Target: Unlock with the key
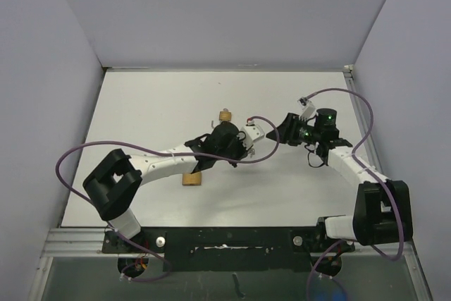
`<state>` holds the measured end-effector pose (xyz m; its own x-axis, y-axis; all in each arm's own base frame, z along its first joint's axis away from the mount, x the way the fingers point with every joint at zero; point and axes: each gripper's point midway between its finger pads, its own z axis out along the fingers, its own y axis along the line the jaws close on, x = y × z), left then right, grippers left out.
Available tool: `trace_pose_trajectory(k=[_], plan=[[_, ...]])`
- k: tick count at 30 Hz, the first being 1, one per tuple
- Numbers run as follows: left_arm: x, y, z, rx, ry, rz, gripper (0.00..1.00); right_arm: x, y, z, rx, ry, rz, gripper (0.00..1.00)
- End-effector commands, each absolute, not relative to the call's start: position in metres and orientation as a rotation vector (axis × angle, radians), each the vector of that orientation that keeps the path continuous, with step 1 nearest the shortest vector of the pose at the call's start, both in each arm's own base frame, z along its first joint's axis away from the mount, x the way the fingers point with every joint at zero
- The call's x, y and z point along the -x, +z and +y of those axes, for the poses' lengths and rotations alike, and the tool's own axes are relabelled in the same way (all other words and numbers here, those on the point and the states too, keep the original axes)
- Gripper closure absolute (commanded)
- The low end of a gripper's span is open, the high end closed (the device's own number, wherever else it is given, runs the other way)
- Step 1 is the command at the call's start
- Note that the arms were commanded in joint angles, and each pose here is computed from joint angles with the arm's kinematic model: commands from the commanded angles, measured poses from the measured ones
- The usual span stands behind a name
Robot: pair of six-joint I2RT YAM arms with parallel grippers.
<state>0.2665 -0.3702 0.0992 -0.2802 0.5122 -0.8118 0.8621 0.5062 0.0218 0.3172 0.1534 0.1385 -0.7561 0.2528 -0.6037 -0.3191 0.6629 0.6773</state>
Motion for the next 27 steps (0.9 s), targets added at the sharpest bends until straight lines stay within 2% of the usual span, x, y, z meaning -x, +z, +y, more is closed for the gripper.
trace_pose_trajectory(k=[1, 27], plan=[[-0.278, 0.155, -0.396, -1.058, -0.661, 1.804, 1.00, -0.320, 0.153, 0.167, 0.057, 1.194, 2.091, 0.56], [-0.295, 0.165, -0.412, -0.928, -0.730, 1.831, 1.00, -0.313, 0.147, 0.196, 0.037, 1.351, 2.031, 0.63]])
